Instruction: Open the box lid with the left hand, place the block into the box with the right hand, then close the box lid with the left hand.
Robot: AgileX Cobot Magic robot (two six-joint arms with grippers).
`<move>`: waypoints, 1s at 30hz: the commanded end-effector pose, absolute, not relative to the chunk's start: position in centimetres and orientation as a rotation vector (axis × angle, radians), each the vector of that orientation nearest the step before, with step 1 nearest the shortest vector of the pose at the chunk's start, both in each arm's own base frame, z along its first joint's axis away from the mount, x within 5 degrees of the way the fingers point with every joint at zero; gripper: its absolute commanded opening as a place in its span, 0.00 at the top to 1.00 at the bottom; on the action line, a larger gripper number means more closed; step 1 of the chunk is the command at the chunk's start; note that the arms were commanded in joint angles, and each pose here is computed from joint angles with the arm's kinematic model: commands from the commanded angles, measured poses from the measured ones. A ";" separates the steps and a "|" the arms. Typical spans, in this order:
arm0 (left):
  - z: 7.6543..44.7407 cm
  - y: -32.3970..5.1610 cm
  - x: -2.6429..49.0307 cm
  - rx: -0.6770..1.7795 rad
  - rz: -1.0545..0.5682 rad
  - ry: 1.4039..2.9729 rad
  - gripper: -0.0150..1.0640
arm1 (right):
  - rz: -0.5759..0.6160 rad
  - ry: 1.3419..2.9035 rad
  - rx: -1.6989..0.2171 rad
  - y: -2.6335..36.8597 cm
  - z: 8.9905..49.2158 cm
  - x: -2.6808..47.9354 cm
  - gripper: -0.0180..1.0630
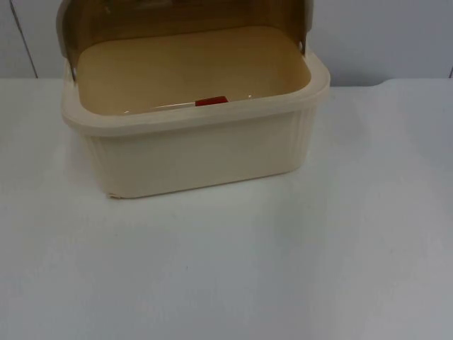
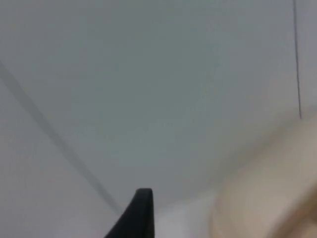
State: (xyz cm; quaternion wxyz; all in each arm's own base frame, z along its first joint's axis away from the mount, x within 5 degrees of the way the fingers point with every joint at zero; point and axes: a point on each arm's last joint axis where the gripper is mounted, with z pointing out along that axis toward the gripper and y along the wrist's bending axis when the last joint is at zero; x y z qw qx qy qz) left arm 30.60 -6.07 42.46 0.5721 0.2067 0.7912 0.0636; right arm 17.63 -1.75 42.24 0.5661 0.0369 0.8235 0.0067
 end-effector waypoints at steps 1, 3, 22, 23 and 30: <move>42.8 -7.7 33.1 0.604 0.200 1.765 0.01 | 0.009 1.936 0.093 -1.9 42.1 17.6 0.01; 42.5 -9.2 35.3 0.782 0.316 1.688 0.01 | 0.016 1.937 0.081 -1.6 42.1 17.6 0.01; 36.2 -15.9 42.3 1.150 0.530 1.345 0.12 | 0.029 1.930 0.044 -1.1 42.2 17.7 0.01; 36.0 -16.1 42.3 1.152 0.519 1.360 0.19 | 0.029 1.928 0.044 -1.1 42.2 17.7 0.01; 35.1 -16.0 42.8 1.072 0.422 1.445 0.77 | 0.029 1.931 0.044 -1.1 42.2 17.7 0.01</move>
